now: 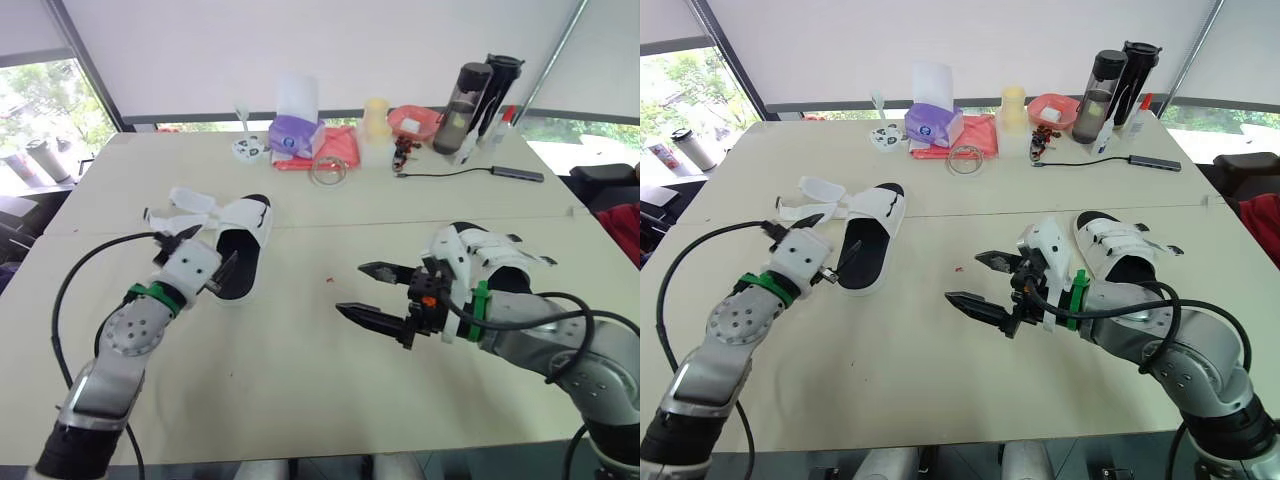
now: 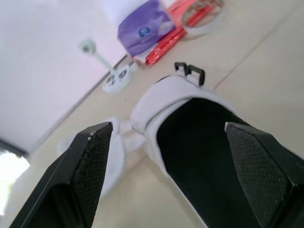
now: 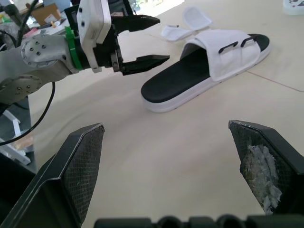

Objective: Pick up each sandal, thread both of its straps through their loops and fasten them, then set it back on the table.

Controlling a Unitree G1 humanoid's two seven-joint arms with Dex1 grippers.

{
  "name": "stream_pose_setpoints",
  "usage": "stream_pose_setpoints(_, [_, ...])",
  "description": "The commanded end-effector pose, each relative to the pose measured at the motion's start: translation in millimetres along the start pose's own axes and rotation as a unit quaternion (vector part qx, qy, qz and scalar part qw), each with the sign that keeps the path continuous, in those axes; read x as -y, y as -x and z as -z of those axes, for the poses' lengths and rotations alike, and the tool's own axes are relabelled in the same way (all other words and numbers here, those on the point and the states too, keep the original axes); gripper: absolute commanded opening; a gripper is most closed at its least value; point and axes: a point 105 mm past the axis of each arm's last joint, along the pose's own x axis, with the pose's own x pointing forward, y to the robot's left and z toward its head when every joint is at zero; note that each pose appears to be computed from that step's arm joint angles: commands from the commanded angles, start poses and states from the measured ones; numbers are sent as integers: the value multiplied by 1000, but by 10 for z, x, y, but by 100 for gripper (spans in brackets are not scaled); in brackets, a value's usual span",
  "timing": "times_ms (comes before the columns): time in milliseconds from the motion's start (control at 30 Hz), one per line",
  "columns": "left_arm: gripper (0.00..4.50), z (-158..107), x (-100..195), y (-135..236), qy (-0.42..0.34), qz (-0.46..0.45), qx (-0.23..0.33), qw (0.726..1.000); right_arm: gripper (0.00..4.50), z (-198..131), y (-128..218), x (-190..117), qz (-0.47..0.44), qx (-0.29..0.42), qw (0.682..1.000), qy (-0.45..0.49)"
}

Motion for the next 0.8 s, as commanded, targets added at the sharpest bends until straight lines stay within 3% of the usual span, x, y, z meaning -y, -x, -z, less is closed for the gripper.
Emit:
stream_pose_setpoints(33, [391, -53, 2, -147, -71, 1, 16, 997, 450, -101, -31, -4, 5, 25, 999, 23])
stream_pose_setpoints(200, [391, 22, 71, -321, -130, 24, -1, 991, 450, -101, -48, 6, 18, 35, 999, 21])
stream_pose_setpoints(800, [391, 179, 3, -931, -165, 36, -50, 984, 450, -103, -104, 80, 47, 56, 997, 21])
